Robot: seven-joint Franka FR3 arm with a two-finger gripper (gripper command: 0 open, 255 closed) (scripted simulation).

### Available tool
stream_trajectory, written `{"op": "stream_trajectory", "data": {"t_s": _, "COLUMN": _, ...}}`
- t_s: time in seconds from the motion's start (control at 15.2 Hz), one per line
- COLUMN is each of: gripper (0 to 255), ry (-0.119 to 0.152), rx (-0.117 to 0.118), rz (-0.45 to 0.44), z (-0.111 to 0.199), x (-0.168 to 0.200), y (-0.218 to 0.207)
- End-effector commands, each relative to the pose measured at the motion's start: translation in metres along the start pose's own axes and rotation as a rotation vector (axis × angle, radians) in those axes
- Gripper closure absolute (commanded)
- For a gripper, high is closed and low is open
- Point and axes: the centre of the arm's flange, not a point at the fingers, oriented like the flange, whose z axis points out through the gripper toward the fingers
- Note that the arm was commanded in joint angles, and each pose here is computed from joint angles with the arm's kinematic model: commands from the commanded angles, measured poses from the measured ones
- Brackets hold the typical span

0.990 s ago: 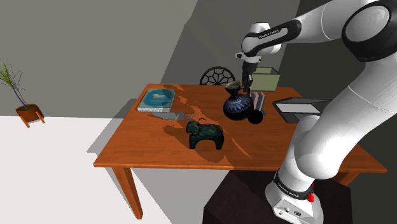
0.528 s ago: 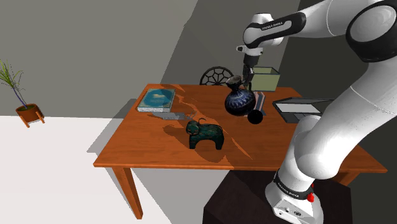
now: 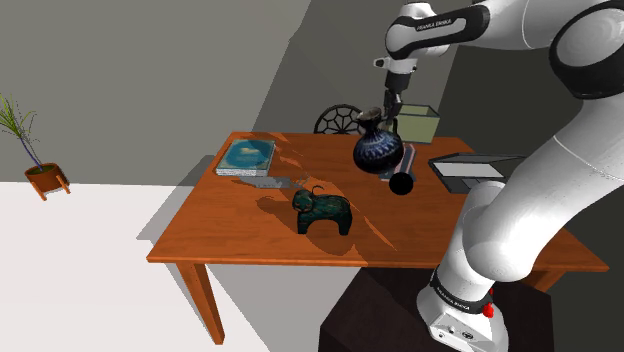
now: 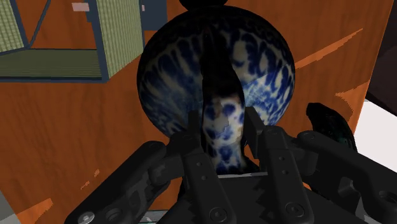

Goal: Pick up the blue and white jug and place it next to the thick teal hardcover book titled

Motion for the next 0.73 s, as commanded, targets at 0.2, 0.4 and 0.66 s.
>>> {"op": "stream_trajectory", "data": {"t_s": 0.2, "gripper": 255, "ry": 0.002, "rx": -0.005, "rz": 0.001, "z": -0.029, "x": 0.000, "y": 0.003}}
{"op": "stream_trajectory", "data": {"t_s": 0.4, "gripper": 255, "ry": 0.002, "rx": -0.005, "rz": 0.001, "z": -0.045, "x": 0.000, "y": 0.003}}
{"op": "stream_trajectory", "data": {"t_s": 0.66, "gripper": 255, "ry": 0.002, "rx": -0.005, "rz": 0.001, "z": -0.066, "x": 0.001, "y": 0.004}}
